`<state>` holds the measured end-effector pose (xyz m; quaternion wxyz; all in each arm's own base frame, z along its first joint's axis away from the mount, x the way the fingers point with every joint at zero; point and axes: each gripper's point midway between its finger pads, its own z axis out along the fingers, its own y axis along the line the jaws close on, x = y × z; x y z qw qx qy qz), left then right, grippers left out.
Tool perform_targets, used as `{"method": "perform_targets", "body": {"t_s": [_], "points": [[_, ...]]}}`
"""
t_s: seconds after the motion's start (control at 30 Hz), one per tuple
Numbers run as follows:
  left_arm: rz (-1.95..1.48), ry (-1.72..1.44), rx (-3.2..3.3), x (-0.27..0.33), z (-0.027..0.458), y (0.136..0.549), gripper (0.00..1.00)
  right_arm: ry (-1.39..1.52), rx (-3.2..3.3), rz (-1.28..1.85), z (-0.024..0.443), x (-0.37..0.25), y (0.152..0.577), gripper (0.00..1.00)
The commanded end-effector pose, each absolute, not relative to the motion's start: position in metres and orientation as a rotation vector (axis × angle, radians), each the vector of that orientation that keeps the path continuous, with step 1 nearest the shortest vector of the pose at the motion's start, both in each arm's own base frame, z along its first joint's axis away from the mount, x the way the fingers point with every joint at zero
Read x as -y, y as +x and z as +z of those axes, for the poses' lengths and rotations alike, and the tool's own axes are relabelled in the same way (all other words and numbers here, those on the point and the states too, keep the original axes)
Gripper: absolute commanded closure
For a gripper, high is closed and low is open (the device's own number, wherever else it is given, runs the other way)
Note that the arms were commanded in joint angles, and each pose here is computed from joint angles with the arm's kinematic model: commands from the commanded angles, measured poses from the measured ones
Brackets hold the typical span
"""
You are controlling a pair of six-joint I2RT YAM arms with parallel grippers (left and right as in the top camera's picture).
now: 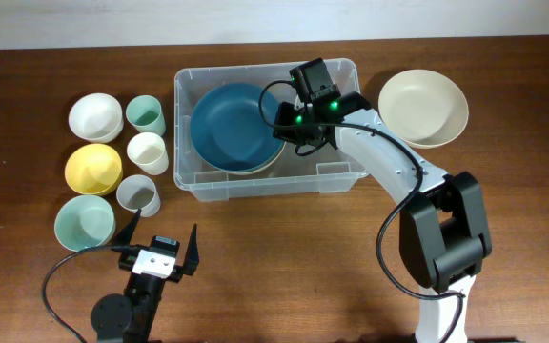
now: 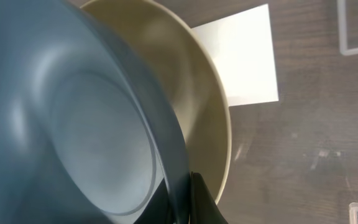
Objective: Pack container
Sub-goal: 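Lower the teal bowl onto the cream bowl and open the right gripper, then move the right gripper to the rim of the remaining cream bowl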
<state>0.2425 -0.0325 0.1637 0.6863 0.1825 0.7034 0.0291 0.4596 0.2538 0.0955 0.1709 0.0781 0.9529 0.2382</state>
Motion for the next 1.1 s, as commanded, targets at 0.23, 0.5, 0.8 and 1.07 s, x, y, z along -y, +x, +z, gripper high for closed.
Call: {"method": "perform_targets", "body": {"t_s": [0.23, 0.5, 0.8, 1.07], "points": [[0.049, 0.406, -1.58, 0.033, 0.161, 0.242, 0.0, 0.216, -2.681, 0.668, 0.101, -0.256, 0.465, 0.88], [0.049, 0.406, -1.58, 0.033, 0.161, 0.242, 0.0, 0.216, -2.681, 0.669, 0.101, -0.256, 0.465, 0.57], [0.049, 0.406, -1.58, 0.033, 0.161, 0.242, 0.0, 0.217, -2.666, 0.674, 0.107, -0.255, 0.467, 0.51], [0.049, 0.406, -1.58, 0.033, 0.161, 0.242, 0.0, 0.18, -2.487, 0.577, 0.197, -0.212, 0.496, 0.26]]}}
